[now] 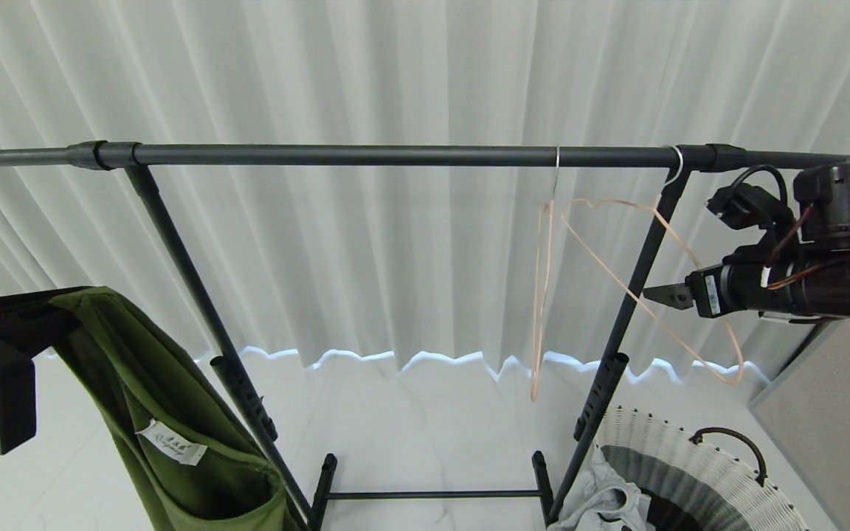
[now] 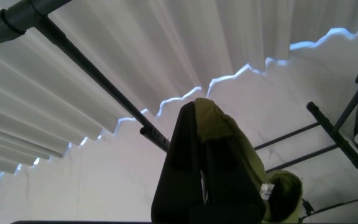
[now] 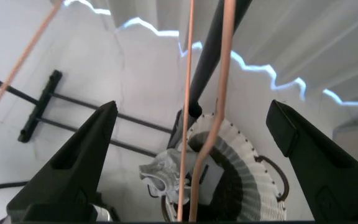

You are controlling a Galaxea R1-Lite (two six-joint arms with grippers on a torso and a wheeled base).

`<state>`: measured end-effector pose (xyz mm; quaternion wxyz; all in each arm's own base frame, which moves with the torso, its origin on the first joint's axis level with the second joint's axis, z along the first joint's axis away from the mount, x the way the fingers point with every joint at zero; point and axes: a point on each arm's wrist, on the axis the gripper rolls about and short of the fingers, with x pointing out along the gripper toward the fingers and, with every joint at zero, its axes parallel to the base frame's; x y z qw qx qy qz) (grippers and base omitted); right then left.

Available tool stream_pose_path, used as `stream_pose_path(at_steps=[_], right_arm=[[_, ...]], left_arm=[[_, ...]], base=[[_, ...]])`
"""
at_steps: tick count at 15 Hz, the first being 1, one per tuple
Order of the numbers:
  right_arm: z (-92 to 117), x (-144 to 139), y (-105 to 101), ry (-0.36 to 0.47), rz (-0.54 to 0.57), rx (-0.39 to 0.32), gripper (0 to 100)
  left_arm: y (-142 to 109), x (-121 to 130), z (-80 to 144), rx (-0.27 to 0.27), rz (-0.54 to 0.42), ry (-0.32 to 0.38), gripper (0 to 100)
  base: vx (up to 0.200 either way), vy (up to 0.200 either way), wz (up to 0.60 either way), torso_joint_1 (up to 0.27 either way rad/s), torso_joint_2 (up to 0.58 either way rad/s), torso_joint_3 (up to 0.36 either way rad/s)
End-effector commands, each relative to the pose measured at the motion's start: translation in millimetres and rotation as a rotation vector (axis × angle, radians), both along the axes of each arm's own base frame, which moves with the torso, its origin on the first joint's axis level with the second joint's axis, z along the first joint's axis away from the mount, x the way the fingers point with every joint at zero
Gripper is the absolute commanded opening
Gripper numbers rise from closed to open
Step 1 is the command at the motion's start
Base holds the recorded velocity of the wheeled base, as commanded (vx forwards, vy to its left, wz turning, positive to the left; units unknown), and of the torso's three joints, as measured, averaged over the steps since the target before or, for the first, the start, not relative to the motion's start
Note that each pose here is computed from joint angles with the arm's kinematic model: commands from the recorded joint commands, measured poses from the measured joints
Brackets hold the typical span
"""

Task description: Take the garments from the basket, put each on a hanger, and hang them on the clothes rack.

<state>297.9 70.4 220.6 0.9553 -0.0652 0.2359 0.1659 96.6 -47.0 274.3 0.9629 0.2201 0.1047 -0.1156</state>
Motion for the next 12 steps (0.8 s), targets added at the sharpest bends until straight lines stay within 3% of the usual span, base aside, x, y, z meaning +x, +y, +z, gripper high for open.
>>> stream_pose_path(at_steps=[1,12], right_arm=[[-15,12,3,0.041,-0.009,-0.013,100],[-7,20,4,0.017,-0.044,0.021,100]], left_arm=[[0,0,-1,0.001,0.000,0.003,0],[0,0,-3,0.006,-0.003,0.011,0]], base=[[0.000,0.000,0.00,0.000,0.00,0.000],[0.000,0.000,0.00,0.000,0.00,0.000]])
